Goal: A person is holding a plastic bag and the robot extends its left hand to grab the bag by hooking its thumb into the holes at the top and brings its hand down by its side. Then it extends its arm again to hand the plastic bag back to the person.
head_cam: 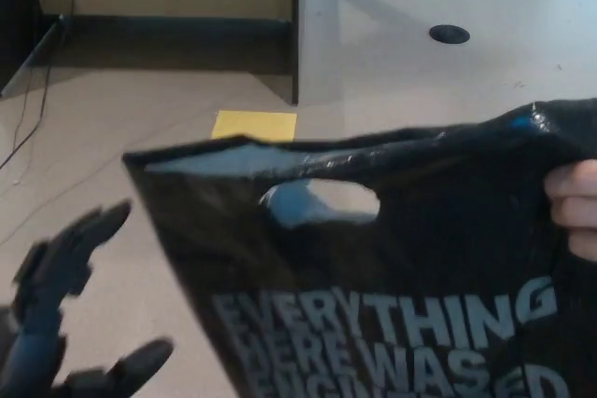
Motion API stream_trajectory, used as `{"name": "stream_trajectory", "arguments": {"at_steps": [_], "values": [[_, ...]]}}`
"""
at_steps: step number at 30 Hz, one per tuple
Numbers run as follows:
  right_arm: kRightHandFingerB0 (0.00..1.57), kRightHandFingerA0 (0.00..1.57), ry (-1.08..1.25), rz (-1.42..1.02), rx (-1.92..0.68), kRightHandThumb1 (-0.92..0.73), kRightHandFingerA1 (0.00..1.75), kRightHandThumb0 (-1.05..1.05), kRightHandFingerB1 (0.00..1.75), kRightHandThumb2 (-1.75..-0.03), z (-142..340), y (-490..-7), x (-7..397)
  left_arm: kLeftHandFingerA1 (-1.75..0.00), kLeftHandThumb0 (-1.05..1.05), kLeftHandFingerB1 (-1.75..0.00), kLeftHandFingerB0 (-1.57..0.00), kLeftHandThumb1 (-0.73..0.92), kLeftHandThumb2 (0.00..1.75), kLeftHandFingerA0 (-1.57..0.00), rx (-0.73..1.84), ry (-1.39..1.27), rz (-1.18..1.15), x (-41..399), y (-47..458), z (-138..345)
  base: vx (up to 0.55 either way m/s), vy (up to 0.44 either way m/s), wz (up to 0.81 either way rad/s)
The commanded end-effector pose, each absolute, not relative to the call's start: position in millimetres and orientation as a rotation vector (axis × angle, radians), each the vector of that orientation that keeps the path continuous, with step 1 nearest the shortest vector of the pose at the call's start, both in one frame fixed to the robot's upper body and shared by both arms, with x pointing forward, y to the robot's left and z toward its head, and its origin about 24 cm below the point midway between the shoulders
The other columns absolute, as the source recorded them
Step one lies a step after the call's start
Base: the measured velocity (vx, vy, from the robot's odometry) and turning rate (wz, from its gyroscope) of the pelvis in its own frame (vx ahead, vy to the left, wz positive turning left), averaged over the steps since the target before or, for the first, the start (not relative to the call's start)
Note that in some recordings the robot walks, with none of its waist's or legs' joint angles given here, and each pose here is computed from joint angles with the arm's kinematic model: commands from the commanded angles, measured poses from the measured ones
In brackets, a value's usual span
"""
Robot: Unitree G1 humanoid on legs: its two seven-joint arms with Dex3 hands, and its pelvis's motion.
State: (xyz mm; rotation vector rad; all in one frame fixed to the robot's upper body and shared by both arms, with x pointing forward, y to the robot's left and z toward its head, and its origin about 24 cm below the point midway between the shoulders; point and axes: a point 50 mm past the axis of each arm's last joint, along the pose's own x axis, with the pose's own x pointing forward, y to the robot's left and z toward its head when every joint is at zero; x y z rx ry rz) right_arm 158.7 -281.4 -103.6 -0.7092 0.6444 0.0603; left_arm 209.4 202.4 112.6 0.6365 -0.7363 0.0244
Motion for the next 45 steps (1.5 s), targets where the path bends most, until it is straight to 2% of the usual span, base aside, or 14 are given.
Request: {"name": "stream_trajectory", "arguments": {"at_steps": [1, 7, 12, 14, 20, 23, 25, 26, 31, 32, 35, 42, 43, 45], "values": [[0.67, 0.81, 0.604, 0.034, -0.745, -0.69, 0.51, -0.33, 0.46, -0.61, -93.1, -294.7, 165.5, -0.37, -0.56, -0.22, -0.07, 0.38, 0.68, -0.06, 0.771, -1.122, 0.024, 204.5, 155.0, 202.9, 0.00, 0.000, 0.00], [0.65, 0.79, 0.611, 0.037, -0.741, -0.69, 0.51, -0.31, 0.45, -0.61, -93.4, -297.0, 162.5, -0.12, -0.65, -0.24, -0.12, 0.41, 0.70, -0.12, 0.806, -1.276, 0.078, 193.1, 135.1, 223.9, 0.00, 0.000, 0.00], [0.64, 0.81, 0.632, 0.038, -0.741, -0.68, 0.51, -0.30, 0.45, -0.60, -97.7, -295.1, 157.9, -0.25, -0.66, -0.30, -0.09, 0.41, 0.75, -0.06, 0.836, -1.323, 0.081, 192.6, 117.9, 224.6, 0.00, 0.000, 0.00], [0.64, 0.80, 0.641, 0.045, -0.728, -0.68, 0.51, -0.29, 0.46, -0.61, -101.1, -294.2, 147.8, -0.27, -0.61, -0.27, -0.12, 0.48, 0.56, -0.08, 0.837, -1.289, 0.048, 192.8, 113.4, 219.9, 0.00, 0.000, 0.00], [0.65, 0.83, 0.654, 0.040, -0.736, -0.68, 0.51, -0.31, 0.45, -0.61, -102.1, -293.4, 148.1, -0.38, -0.64, -0.36, -0.05, 0.41, 0.76, -0.05, 0.845, -1.122, -0.054, 207.4, 101.1, 200.1, 0.00, 0.000, 0.00], [0.65, 0.83, 0.650, 0.035, -0.745, -0.67, 0.50, -0.31, 0.44, -0.60, -100.3, -294.7, 152.1, -0.31, -0.62, -0.28, -0.09, 0.46, 0.56, -0.12, 0.864, -1.103, -0.057, 214.1, 98.7, 196.0, 0.00, 0.000, 0.00], [0.65, 0.82, 0.643, 0.040, -0.747, -0.67, 0.50, -0.30, 0.44, -0.60, -99.2, -294.6, 154.5, -0.37, -0.67, -0.34, -0.07, 0.42, 0.72, -0.09, 0.882, -1.088, -0.054, 217.1, 99.0, 194.5, 0.00, 0.000, 0.00], [0.65, 0.81, 0.639, 0.040, -0.746, -0.67, 0.51, -0.30, 0.45, -0.60, -98.6, -294.5, 155.6, -0.48, -0.34, -0.49, 0.00, 0.23, 0.84, 0.00, 0.895, -1.075, -0.052, 219.0, 99.2, 193.0, 0.00, 0.000, 0.00], [0.65, 0.80, 0.622, 0.060, -0.750, -0.68, 0.51, -0.30, 0.45, -0.61, -98.0, -293.1, 154.1, -0.49, -0.33, -0.49, 0.00, 0.22, 0.83, 0.00, 0.912, -1.001, -0.055, 224.7, 104.1, 183.4, 0.00, 0.000, 0.00], [0.64, 0.80, 0.616, 0.060, -0.749, -0.68, 0.51, -0.30, 0.45, -0.61, -97.3, -292.2, 157.5, -0.38, -0.67, -0.32, -0.06, 0.42, 0.70, -0.08, 0.913, -0.993, -0.048, 227.4, 105.7, 183.5, 0.00, 0.000, 0.00], [0.64, 0.79, 0.608, 0.056, -0.735, -0.68, 0.50, -0.30, 0.45, -0.60, -96.0, -290.0, 163.5, -0.37, -0.72, -0.22, -0.14, 0.46, 0.70, -0.09, 0.928, -0.981, -0.033, 233.3, 110.5, 184.2, 0.00, 0.000, 0.00], [0.67, 0.82, 0.590, 0.057, -0.743, -0.68, 0.52, -0.29, 0.47, -0.60, -94.6, -290.1, 164.6, -0.28, -0.62, -0.22, -0.11, 0.38, 0.66, -0.11, 1.006, -0.939, 0.011, 244.5, 121.1, 183.2, 0.00, 0.000, 0.00], [0.66, 0.81, 0.586, 0.058, -0.743, -0.68, 0.52, -0.30, 0.46, -0.61, -94.6, -288.6, 166.6, -0.49, -0.30, -0.48, 0.00, 0.26, 0.84, 0.00, 1.018, -0.935, 0.031, 248.2, 124.5, 183.6, 0.00, 0.000, 0.00], [0.66, 0.81, 0.590, 0.059, -0.742, -0.68, 0.52, -0.30, 0.46, -0.61, -94.9, -287.8, 168.3, -0.49, -0.29, -0.47, 0.00, 0.28, 0.85, -0.01, 1.021, -0.945, 0.061, 252.2, 127.1, 184.4, 0.00, 0.000, 0.00]]}}
